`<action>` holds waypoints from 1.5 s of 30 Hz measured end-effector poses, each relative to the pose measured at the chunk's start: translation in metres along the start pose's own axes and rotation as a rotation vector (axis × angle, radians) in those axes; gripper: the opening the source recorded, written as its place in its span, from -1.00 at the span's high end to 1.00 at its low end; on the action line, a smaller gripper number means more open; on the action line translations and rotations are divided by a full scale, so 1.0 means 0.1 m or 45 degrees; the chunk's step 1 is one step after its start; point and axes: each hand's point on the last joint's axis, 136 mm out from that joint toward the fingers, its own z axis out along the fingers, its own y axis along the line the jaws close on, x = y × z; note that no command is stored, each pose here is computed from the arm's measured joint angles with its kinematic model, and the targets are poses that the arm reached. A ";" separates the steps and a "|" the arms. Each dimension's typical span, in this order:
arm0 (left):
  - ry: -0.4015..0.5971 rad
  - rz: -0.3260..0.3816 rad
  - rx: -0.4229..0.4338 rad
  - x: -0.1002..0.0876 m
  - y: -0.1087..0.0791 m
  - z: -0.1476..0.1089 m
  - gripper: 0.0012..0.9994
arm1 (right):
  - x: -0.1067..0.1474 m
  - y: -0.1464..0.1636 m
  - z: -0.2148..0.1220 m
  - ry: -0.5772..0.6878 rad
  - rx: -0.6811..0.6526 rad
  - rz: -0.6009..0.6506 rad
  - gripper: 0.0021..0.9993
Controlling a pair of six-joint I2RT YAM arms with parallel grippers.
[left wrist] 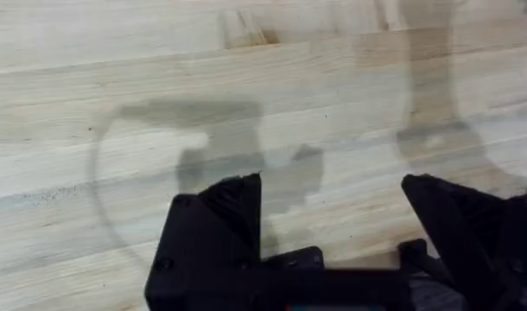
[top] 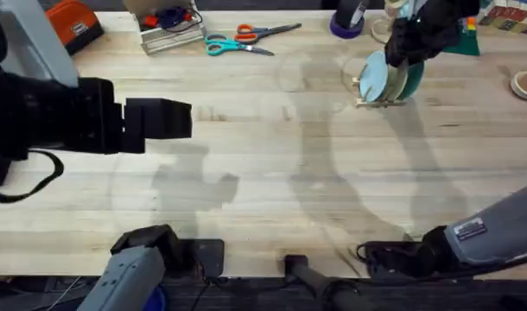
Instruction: Pick up the plates from the table one by one and place each into a slot on the dish rack.
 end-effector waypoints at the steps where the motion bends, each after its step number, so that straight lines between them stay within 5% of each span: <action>1: 0.000 0.000 0.000 0.00 0.00 0.00 -0.99 | 0.00 0.00 0.00 0.002 -0.001 -0.001 0.69; 17: 0.000 0.000 0.000 0.00 0.00 0.00 -0.99 | 0.07 -0.07 -0.29 0.012 -0.007 -0.019 0.36; 27: 0.000 0.000 0.000 0.00 0.00 0.00 -0.99 | -0.06 -0.28 -1.17 -0.264 -0.024 0.046 -0.31; 31: 0.000 0.000 0.000 0.00 0.00 0.00 -0.99 | 0.04 -0.37 -1.53 -0.354 -0.031 0.061 -0.97; 45: 0.000 0.000 0.000 0.00 0.00 0.00 -0.99 | 0.85 -0.62 -2.32 -0.425 -0.039 0.072 -0.99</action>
